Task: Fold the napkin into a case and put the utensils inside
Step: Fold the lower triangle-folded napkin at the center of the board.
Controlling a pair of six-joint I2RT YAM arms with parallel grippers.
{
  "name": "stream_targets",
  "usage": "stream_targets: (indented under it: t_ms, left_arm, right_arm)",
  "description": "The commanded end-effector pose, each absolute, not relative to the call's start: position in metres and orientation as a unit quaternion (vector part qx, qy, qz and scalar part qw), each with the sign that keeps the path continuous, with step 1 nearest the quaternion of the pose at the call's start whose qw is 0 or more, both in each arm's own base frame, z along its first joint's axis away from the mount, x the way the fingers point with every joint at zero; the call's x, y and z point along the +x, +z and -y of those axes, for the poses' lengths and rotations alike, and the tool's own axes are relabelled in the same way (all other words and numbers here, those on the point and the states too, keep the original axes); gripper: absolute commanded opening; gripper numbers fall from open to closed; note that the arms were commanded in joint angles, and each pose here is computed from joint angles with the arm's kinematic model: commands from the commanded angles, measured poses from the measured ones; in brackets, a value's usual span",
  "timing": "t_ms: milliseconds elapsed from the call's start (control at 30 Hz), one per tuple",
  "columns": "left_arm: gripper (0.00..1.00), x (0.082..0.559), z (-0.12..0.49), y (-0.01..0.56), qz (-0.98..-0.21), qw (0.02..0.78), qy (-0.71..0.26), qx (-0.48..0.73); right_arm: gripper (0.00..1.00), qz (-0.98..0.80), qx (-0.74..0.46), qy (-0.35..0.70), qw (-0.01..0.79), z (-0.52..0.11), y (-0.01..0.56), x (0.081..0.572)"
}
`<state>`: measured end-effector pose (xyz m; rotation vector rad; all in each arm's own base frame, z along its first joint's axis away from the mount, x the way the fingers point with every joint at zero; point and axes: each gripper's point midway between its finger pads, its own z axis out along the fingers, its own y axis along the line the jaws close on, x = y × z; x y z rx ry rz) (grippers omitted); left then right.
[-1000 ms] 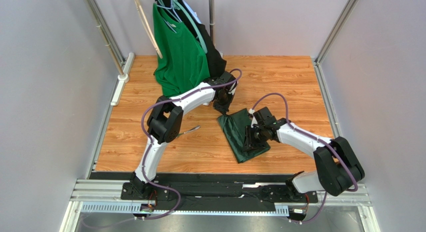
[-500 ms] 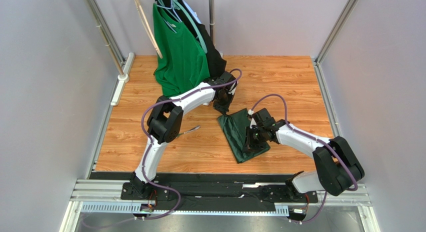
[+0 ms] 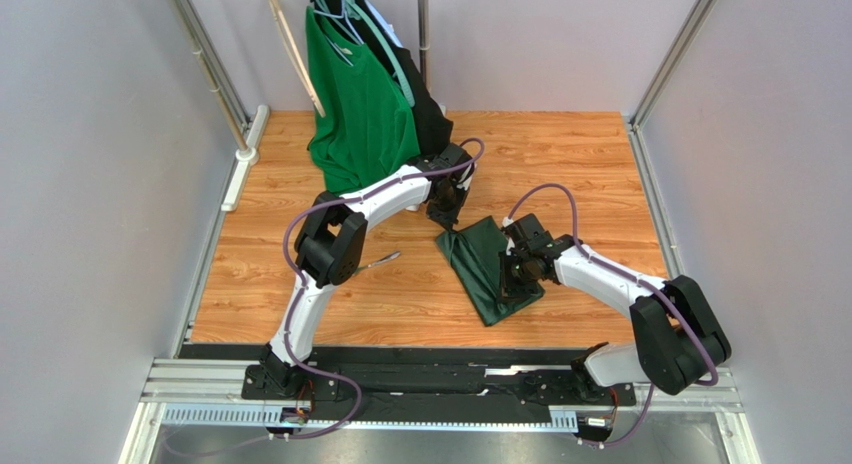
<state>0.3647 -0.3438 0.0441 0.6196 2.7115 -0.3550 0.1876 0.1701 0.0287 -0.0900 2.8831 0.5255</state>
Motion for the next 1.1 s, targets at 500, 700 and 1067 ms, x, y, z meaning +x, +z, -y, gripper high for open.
stream_targets:
  t_ms: [500, 700, 1067]
  left_arm:
    - [0.55, 0.388, 0.341, 0.07, -0.95, 0.218, -0.104, 0.196]
    - [0.79, 0.371, 0.344, 0.121, -0.936, 0.268, -0.13, 0.187]
    - [0.0, 0.342, 0.355, 0.105, -0.934, 0.252, -0.186, 0.17]
  right_arm:
    - [0.0, -0.98, -0.017, 0.164, 0.115, -0.163, 0.011, 0.211]
    - [0.0, -0.979, -0.014, 0.168, 0.111, -0.164, 0.009, 0.208]
    - [0.0, -0.977, -0.015, 0.179, 0.114, -0.166, 0.014, 0.206]
